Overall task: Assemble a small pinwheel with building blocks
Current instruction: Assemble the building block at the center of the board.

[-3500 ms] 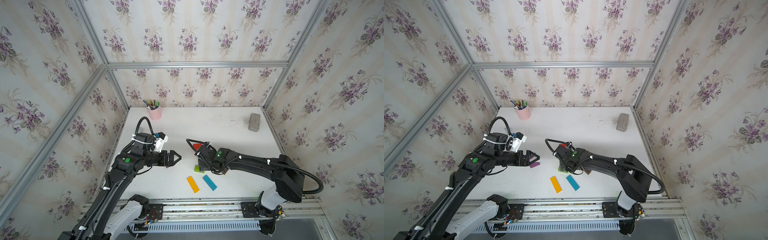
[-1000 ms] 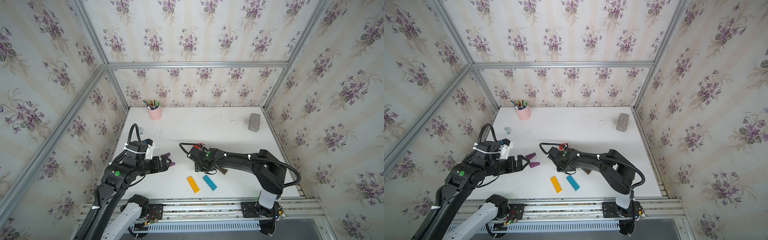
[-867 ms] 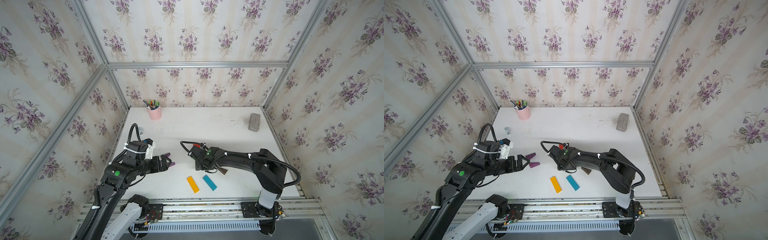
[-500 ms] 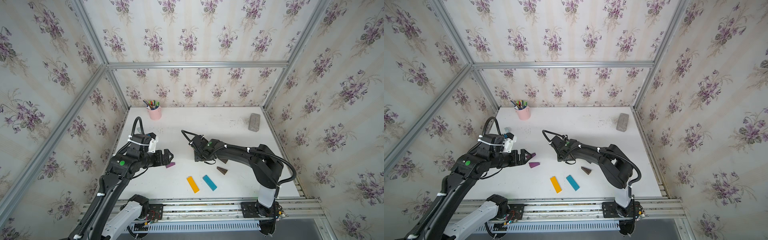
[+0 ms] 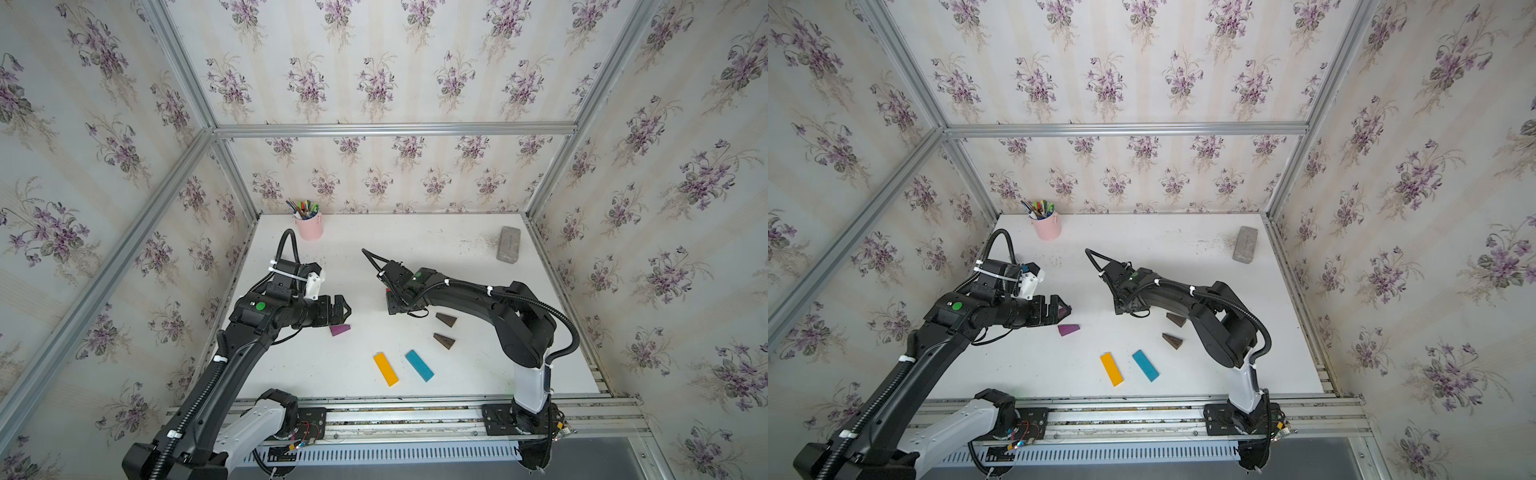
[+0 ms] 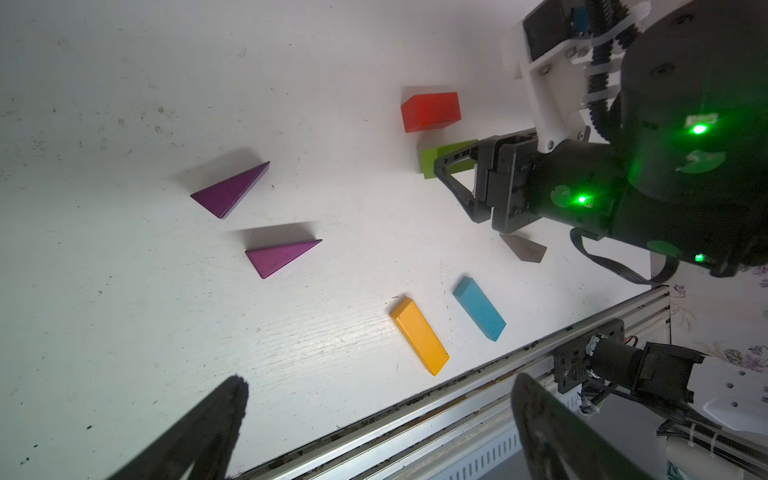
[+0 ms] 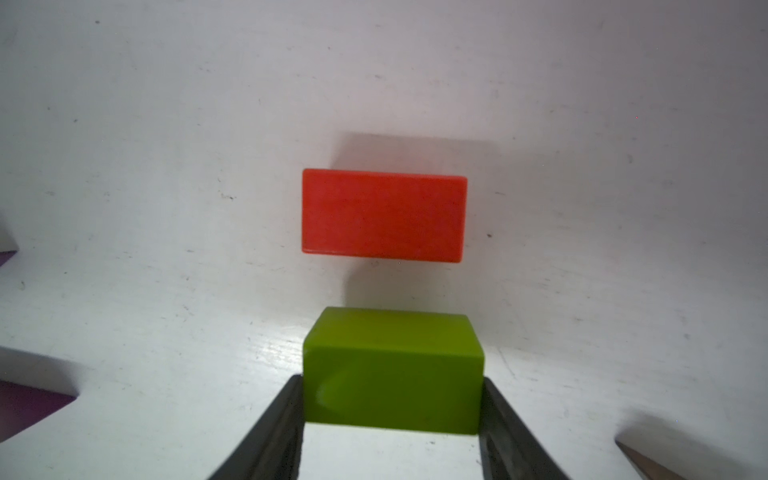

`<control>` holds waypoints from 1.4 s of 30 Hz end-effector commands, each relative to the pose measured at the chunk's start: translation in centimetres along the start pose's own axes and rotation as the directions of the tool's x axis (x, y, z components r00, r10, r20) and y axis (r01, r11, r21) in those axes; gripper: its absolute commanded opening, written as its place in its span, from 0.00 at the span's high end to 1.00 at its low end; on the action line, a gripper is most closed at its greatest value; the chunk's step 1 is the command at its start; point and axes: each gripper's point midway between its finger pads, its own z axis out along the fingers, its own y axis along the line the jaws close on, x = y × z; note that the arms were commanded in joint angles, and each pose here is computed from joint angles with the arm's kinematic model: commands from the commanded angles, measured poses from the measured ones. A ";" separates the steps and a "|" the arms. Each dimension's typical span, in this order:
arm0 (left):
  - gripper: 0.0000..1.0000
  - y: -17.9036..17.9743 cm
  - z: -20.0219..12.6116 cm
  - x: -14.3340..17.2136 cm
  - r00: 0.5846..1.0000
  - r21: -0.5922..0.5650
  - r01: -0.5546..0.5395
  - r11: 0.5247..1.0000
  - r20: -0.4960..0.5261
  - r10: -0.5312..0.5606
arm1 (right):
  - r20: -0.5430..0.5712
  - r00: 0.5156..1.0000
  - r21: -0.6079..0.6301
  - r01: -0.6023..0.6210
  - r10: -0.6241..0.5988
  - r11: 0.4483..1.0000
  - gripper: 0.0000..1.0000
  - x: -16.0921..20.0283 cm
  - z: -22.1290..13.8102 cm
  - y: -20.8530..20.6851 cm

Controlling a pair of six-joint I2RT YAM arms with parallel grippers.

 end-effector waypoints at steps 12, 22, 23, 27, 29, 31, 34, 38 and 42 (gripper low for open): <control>0.00 0.2 0.0 -0.3 1.000 -0.006 -0.003 1.000 0.014 0.003 | -0.022 0.999 -0.022 0.024 -0.024 0.999 0.46 -0.1 1.2 0.8; 0.00 -0.1 0.0 -0.8 1.000 0.002 -0.010 1.000 0.014 0.010 | -0.014 1.000 -0.014 0.007 -0.007 1.000 0.46 -0.9 1.4 0.1; 0.00 -0.1 0.0 -0.8 1.000 0.003 -0.011 1.000 0.012 0.011 | -0.015 1.000 -0.016 0.008 -0.008 1.000 0.46 -1.0 1.4 0.1; 0.00 -0.2 0.1 -0.8 1.000 0.004 -0.011 1.000 0.011 0.010 | -0.014 1.000 -0.018 0.018 -0.018 1.000 0.46 -1.2 1.6 0.4; 0.00 -0.1 0.1 -0.8 1.000 0.003 -0.012 1.000 0.010 0.012 | -0.013 1.000 -0.022 0.022 -0.022 1.000 0.46 -1.3 1.7 0.5; 0.00 -0.1 0.1 -0.8 1.000 0.004 -0.013 1.000 0.010 0.013 | -0.014 1.000 -0.018 0.021 -0.021 1.000 0.46 -1.3 1.7 0.5; 0.00 -0.1 0.1 -0.8 1.000 0.003 -0.013 1.000 0.010 0.013 | -0.014 1.000 -0.012 0.021 -0.021 1.000 0.46 -1.4 1.8 0.4; 0.00 -0.1 0.1 -0.7 1.000 0.004 -0.012 1.000 0.010 0.012 | -0.013 1.000 -0.001 0.017 -0.017 1.000 0.46 -1.4 1.9 0.2; 0.00 -0.2 0.1 -0.7 1.000 0.008 -0.011 1.000 0.009 0.011 | -0.006 1.000 0.002 0.006 -0.006 1.000 0.46 -1.7 1.9 0.0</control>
